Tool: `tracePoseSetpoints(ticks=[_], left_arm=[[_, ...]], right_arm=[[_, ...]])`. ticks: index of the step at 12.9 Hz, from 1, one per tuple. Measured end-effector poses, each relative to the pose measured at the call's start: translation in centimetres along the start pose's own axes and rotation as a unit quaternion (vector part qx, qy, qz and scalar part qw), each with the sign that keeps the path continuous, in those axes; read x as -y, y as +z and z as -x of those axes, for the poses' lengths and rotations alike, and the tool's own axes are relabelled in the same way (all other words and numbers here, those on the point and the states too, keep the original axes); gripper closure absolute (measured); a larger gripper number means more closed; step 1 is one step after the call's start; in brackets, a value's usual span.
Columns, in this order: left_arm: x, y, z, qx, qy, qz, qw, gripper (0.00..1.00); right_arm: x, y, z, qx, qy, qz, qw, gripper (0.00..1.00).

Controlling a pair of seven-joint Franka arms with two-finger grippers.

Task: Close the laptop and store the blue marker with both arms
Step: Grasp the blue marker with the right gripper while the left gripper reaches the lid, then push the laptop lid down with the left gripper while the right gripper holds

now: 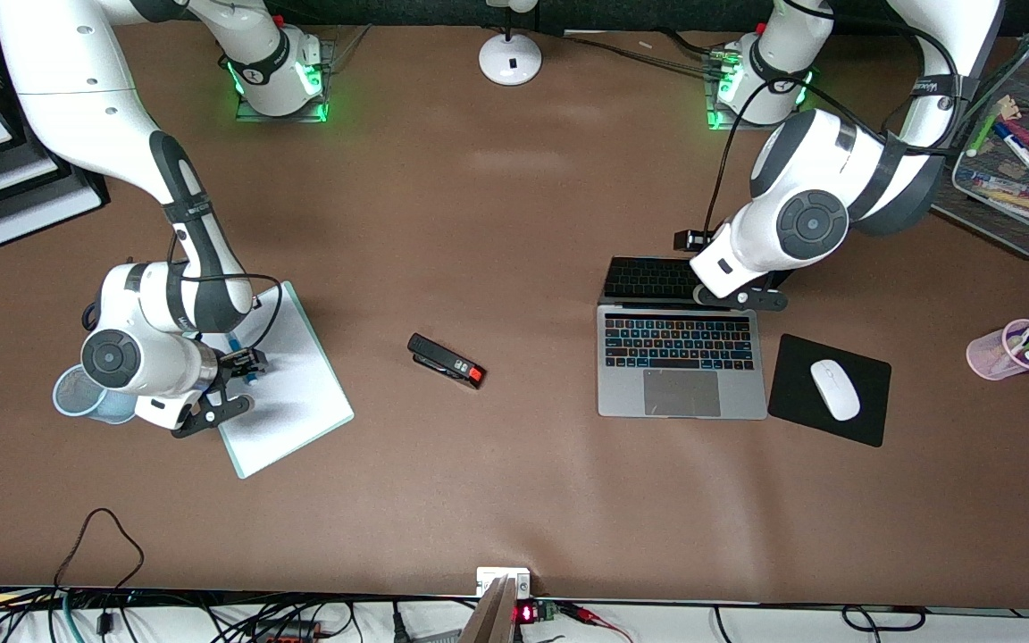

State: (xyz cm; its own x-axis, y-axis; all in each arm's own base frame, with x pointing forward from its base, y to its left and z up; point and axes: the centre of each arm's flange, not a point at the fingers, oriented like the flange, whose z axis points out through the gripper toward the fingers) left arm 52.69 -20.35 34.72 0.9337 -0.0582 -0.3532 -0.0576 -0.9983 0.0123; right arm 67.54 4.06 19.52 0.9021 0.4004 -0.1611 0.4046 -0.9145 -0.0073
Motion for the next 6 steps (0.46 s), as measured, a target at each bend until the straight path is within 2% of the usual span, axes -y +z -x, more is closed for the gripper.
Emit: tracePoseSetpoints(ticks=[5,6], left_arm=[[0.0,0.1,-1.6,-0.027,-0.003,0.018,0.999,0.0],[0.1,-0.1,-2.0,-0.031,-0.004,0.022,0.999,0.0]], right_arm=[[0.0,1.3,0.1,0.008,0.0,-0.003,1.0,0.28],[0.0,1.6,0.1,0.009,0.001,-0.003,1.0,0.32]])
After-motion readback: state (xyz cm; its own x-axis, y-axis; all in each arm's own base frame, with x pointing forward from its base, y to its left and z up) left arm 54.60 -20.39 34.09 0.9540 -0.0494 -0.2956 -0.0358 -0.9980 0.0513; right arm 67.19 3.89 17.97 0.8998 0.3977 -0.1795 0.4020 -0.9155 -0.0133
